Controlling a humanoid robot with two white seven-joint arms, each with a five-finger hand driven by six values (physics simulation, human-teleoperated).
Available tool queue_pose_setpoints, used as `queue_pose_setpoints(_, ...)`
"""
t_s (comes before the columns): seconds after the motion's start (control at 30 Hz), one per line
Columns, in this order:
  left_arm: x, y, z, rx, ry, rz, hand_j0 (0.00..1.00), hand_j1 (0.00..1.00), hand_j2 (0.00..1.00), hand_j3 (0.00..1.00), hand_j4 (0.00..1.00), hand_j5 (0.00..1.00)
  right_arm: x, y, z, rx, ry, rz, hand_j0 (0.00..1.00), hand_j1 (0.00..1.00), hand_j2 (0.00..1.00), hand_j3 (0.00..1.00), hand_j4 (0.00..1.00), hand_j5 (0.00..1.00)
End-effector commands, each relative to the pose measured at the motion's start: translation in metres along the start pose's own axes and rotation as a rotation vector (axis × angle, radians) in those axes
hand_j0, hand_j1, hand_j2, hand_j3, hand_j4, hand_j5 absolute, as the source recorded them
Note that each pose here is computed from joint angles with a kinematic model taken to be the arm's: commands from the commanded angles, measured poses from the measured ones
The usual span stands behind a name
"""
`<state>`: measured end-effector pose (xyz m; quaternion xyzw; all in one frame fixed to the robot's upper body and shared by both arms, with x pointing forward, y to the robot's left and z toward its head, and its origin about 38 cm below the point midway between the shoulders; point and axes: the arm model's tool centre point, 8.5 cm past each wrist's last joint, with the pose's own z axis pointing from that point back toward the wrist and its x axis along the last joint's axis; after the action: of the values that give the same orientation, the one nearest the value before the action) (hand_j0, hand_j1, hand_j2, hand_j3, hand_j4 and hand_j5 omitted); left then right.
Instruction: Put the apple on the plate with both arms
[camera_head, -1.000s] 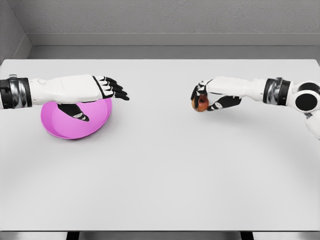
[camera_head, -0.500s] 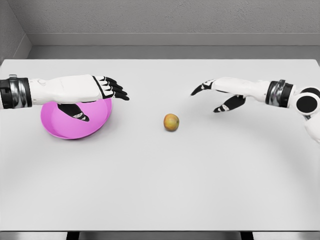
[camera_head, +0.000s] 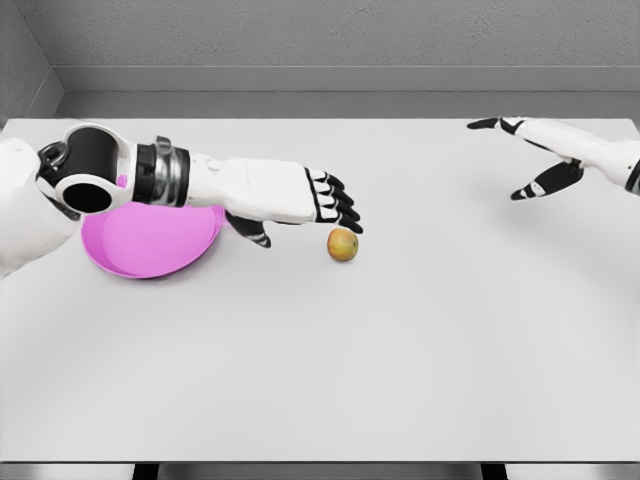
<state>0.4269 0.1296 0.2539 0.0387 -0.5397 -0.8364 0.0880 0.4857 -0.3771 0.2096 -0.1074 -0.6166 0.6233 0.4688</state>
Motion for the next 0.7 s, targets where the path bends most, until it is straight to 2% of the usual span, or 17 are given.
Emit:
queue_pose_setpoints(0.0, -0.001, -0.005, -0.022, -0.037, -0.007, -0.006, 1.0, 1.0, 1.0, 1.0, 1.0, 1.0, -0.003, -0.005, 0.007, -0.01, 0.012, 0.001, 1.0, 1.0, 1.0, 1.0, 1.0, 1.0)
queue_pose_setpoints(0.07, -0.005, -0.006, -0.03, -0.047, 0.003, -0.012, 1.0, 1.0, 1.0, 1.0, 1.0, 1.0, -0.002, -0.006, 0.007, -0.011, 0.011, 0.003, 1.0, 1.0, 1.0, 1.0, 1.0, 1.0)
queue_pose_setpoints(0.13, -0.003, -0.004, -0.04, -0.063, 0.008, -0.055, 0.99, 0.99, 0.99, 0.99, 0.99, 0.99, -0.002, -0.006, 0.007, -0.011, 0.011, 0.003, 1.0, 1.0, 1.0, 1.0, 1.0, 1.0)
queue_pose_setpoints(0.2, -0.004, 0.007, -0.04, -0.05, 0.011, -0.069, 0.99, 0.99, 0.99, 0.99, 0.99, 0.99, -0.002, -0.006, 0.006, -0.01, 0.01, 0.003, 1.0, 1.0, 1.0, 1.0, 1.0, 1.0)
queue_pose_setpoints(0.37, -0.012, 0.008, -0.051, -0.059, 0.031, -0.074, 0.96, 0.96, 0.96, 0.96, 0.96, 0.96, -0.002, -0.006, 0.006, -0.01, 0.01, 0.003, 1.0, 1.0, 1.0, 1.0, 1.0, 1.0)
queue_pose_setpoints(0.6, -0.033, -0.013, -0.068, -0.123, 0.087, -0.028, 0.96, 0.96, 0.96, 0.96, 0.96, 0.96, -0.003, -0.005, 0.006, -0.01, 0.011, 0.002, 1.0, 1.0, 1.0, 1.0, 1.0, 1.0)
queue_pose_setpoints(0.67, -0.034, -0.014, -0.071, -0.127, 0.09, -0.024, 0.96, 0.96, 0.96, 0.96, 0.96, 0.96, -0.003, -0.006, 0.007, -0.011, 0.012, 0.002, 1.0, 1.0, 1.0, 1.0, 1.0, 1.0)
